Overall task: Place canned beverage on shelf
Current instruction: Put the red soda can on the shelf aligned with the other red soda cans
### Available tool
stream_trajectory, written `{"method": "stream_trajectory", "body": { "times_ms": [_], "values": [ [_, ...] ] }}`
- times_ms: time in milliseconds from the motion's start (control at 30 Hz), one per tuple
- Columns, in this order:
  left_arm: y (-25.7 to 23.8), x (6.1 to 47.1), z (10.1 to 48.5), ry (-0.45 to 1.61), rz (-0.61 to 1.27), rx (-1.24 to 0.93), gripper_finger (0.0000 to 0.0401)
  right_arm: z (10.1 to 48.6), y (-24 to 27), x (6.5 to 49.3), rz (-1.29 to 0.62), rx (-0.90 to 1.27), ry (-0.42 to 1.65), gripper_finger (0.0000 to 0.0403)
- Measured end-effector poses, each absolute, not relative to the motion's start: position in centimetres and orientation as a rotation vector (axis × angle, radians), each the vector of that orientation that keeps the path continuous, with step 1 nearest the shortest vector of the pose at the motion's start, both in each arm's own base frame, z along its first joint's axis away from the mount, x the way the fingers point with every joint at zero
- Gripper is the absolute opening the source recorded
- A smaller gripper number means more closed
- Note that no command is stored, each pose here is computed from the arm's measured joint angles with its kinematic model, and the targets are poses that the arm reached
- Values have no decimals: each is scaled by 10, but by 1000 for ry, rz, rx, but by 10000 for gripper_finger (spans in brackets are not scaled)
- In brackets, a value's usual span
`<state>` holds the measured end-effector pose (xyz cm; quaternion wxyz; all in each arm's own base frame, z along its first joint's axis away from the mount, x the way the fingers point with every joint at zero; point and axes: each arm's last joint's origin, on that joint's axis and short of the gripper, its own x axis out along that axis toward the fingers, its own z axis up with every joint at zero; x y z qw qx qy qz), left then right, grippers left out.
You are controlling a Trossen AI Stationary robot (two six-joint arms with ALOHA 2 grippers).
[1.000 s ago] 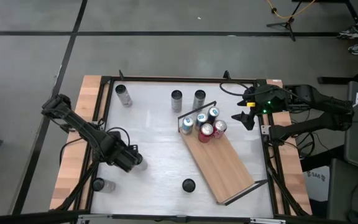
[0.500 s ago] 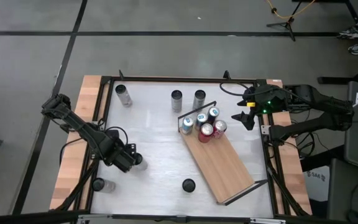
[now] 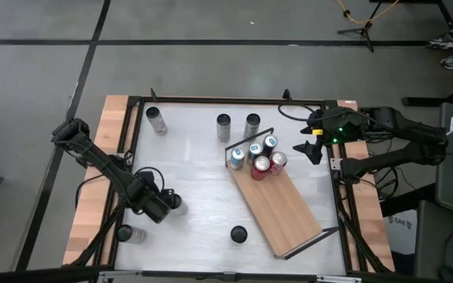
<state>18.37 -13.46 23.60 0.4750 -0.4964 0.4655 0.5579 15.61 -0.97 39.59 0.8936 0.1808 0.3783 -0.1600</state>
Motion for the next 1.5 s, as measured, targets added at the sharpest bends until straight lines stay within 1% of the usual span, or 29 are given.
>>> {"method": "stream_trajectory", "body": {
  "times_ms": [433, 733, 1033, 1300, 1500],
  "values": [
    [-135, 183, 235, 1156, 1348, -1190, 363, 396, -10, 156, -332, 375, 784, 337],
    [-137, 187, 236, 1127, 1319, -1221, 363, 396, -10, 156, -332, 375, 784, 337],
    [-137, 187, 238, 1113, 1334, -1244, 363, 396, -10, 156, -332, 375, 784, 337],
    [-136, 185, 238, 1115, 1349, -1219, 363, 396, -10, 156, -332, 375, 784, 337],
    [-137, 186, 236, 1111, 1323, -1242, 348, 396, -10, 156, -332, 375, 785, 337]
  ]
}}
